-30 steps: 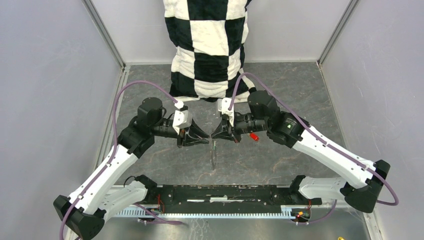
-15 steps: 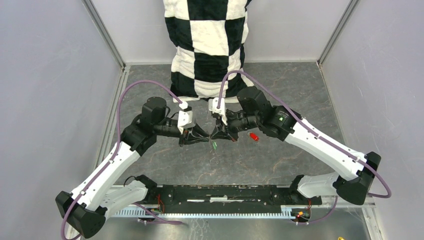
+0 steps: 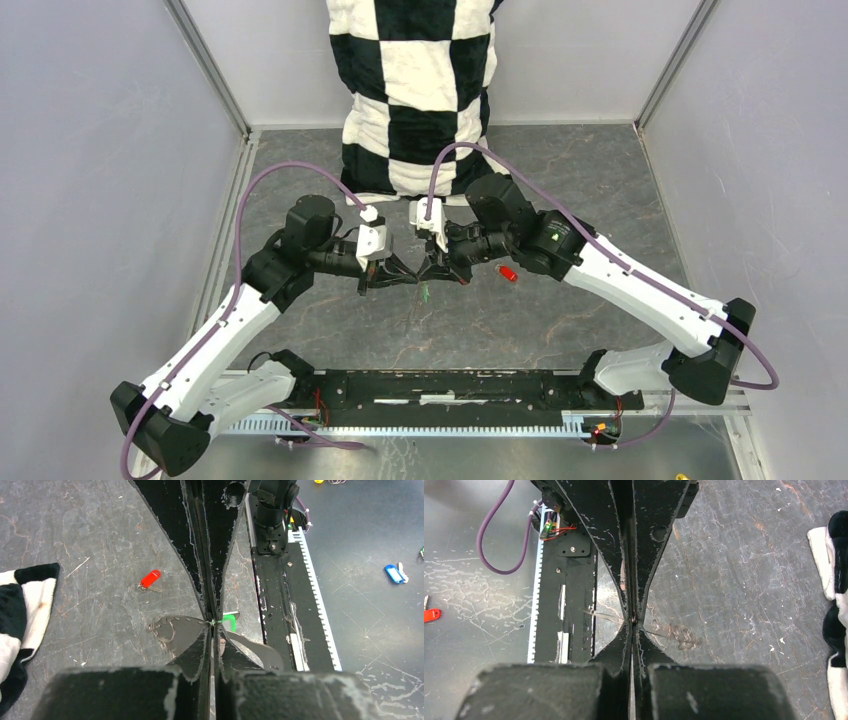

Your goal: Put the keys on the keyring

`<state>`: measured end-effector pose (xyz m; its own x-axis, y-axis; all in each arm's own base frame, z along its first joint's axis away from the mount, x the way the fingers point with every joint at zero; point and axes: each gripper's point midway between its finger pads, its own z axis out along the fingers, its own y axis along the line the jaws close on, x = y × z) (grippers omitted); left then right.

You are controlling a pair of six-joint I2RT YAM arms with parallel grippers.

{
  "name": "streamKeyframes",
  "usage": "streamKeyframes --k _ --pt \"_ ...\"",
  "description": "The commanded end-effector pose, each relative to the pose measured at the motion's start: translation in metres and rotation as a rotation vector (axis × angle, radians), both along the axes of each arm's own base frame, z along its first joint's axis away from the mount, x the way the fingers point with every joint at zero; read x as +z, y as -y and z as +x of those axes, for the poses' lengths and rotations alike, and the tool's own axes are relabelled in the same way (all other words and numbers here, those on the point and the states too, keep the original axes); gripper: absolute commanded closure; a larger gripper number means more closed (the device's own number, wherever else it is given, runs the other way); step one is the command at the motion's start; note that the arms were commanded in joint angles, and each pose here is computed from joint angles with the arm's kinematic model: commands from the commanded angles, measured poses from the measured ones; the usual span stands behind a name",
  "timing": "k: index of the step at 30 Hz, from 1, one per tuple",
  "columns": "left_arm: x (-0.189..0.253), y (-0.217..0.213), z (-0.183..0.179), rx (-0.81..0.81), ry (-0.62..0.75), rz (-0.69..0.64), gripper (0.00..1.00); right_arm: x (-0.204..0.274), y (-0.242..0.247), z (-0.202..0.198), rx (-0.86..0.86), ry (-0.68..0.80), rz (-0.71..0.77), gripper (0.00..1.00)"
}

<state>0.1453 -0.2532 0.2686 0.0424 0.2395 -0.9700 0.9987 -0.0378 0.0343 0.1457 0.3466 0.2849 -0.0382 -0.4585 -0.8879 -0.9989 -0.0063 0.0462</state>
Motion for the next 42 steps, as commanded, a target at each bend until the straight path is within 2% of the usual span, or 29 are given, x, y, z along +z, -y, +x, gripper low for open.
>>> streamKeyframes --k 1,3,5,11,15,18,20,21,24,26,29,34,39,42 --pt "0.004 -0.001 0.007 0.010 0.085 0.012 0.98 0.034 -0.012 -0.008 0.043 0.029 0.096 1.00" --pt "0.002 -0.002 0.006 0.002 0.094 0.020 0.98 0.038 -0.013 -0.009 0.046 0.029 0.114 0.98" --pt "0.001 -0.003 0.004 -0.007 0.096 0.023 0.98 0.046 -0.013 -0.007 0.024 0.033 0.144 0.82" --pt "0.020 -0.003 -0.025 -0.130 0.085 -0.052 0.98 0.086 0.011 0.003 -0.107 0.094 0.373 0.56" --pt "0.047 0.004 -0.016 -0.016 -0.003 -0.168 0.98 0.095 0.034 -0.002 -0.179 0.093 0.507 0.48" --pt "0.072 0.006 -0.011 0.049 -0.014 -0.290 0.98 0.088 0.042 -0.012 -0.181 0.059 0.535 0.46" --pt "0.082 0.007 -0.010 0.059 -0.020 -0.327 0.98 0.085 0.042 -0.018 -0.162 0.029 0.561 0.41" --pt "0.083 0.008 -0.010 0.051 -0.030 -0.328 0.98 0.083 0.042 -0.022 -0.151 0.012 0.567 0.38" --pt "0.080 0.011 -0.015 0.001 -0.060 -0.302 0.98 0.075 0.041 -0.026 -0.137 -0.019 0.571 0.18" --pt "0.079 0.011 -0.014 0.004 -0.068 -0.300 0.98 0.071 0.041 -0.027 -0.132 -0.025 0.575 0.15" --pt "0.085 0.011 -0.012 0.017 -0.041 -0.326 0.98 0.066 0.038 -0.022 -0.147 -0.028 0.574 0.16" --pt "0.091 0.012 -0.009 0.020 -0.036 -0.338 0.98 0.065 0.033 -0.013 -0.177 -0.031 0.581 0.26" --pt "0.090 0.011 -0.013 -0.001 -0.022 -0.335 0.98 0.062 0.030 -0.009 -0.181 -0.021 0.579 0.40" --pt "0.090 0.011 -0.016 -0.011 -0.019 -0.333 0.98 0.056 0.029 -0.004 -0.199 -0.021 0.555 0.51"
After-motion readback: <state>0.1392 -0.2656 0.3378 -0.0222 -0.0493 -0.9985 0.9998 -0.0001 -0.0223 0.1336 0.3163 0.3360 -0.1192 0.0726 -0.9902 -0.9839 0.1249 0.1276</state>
